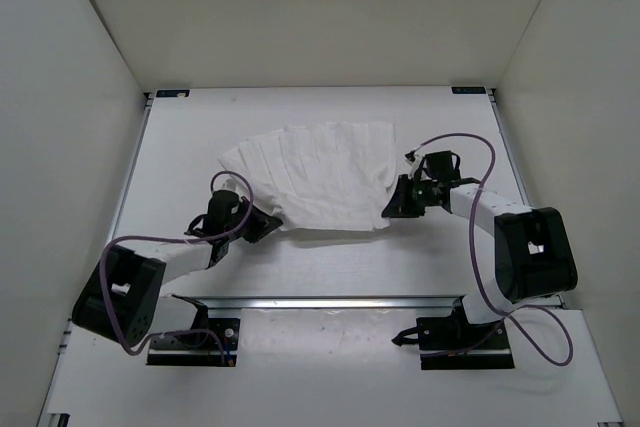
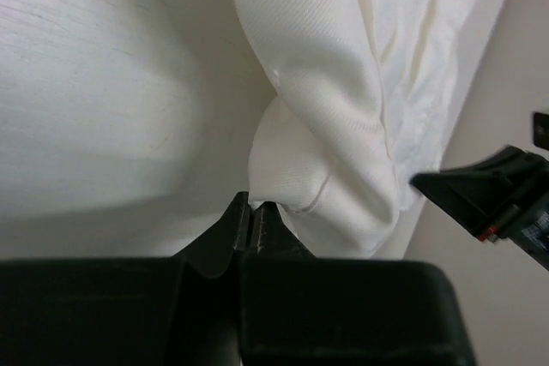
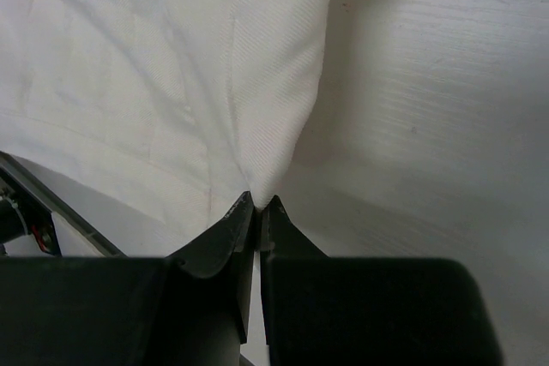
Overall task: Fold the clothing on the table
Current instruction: Flatten the skirt out
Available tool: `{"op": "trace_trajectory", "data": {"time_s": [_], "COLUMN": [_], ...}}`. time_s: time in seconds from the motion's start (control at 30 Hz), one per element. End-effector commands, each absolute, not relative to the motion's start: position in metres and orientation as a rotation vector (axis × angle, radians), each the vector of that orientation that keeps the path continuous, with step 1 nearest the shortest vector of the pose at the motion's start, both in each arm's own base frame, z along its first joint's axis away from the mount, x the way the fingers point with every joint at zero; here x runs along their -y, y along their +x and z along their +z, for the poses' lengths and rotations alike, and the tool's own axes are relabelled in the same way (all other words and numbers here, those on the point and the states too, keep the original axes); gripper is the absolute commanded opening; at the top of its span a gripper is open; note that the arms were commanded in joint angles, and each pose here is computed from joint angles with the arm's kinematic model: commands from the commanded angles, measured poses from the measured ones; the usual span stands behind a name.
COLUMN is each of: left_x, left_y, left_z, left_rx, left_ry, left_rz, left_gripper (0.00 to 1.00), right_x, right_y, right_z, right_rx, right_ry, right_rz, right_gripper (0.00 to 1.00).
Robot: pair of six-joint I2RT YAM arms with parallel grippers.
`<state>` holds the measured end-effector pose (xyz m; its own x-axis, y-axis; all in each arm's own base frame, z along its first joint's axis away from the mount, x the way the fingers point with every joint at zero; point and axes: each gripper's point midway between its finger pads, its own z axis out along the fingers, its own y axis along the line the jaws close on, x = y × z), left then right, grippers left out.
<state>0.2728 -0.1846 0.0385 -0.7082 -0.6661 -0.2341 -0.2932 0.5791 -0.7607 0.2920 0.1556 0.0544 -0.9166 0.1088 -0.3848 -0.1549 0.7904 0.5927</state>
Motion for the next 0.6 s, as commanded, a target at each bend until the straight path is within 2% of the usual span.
{"op": "trace_trajectory", "data": {"time_s": [0.0, 0.13, 0.27, 0.37, 0.4, 0.43, 0.5, 0.57], "left_x": [0.177, 0.174, 0.189, 0.188, 0.186, 0.182, 0.182, 0.185], "left_y": [0.267, 0.241, 0.209, 0.200, 0.194, 0.194, 0.195, 0.189], "left_z": [0.063, 0.062, 0.054, 0.054, 0.052, 0.051, 0.059, 0.065], "left_rx": [-2.243, -2.303, -2.460, -2.492, -2.517, -2.518, -2.516, -2.515], "left_ry": [-0.683, -0.628, -0.461, -0.420, -0.425, -0.426, -0.405, -0.398], "left_rz": [-1.080, -1.148, -1.169, -1.209, -1.205, -1.183, -1.179, -1.240], "left_gripper": [0.00, 0.00, 0.01, 0.24, 0.37, 0.45, 0.72, 0.86], "right_x": [-0.149, -0.136, -0.143, -0.158, -0.167, -0.169, -0.175, -0.179], "right_y": [0.308, 0.313, 0.315, 0.310, 0.305, 0.301, 0.297, 0.296], "right_z": [0.068, 0.075, 0.086, 0.086, 0.086, 0.082, 0.078, 0.080], "right_rx": [-2.508, -2.473, -2.418, -2.417, -2.420, -2.437, -2.461, -2.452], "right_ry": [-0.021, 0.038, 0.015, -0.022, -0.063, -0.064, -0.066, -0.076], "right_rz": [0.858, 0.842, 0.888, 0.905, 0.915, 0.917, 0.936, 0.942], "right_gripper": [0.00, 0.00, 0.00, 0.00, 0.00, 0.00, 0.00, 0.00]}}
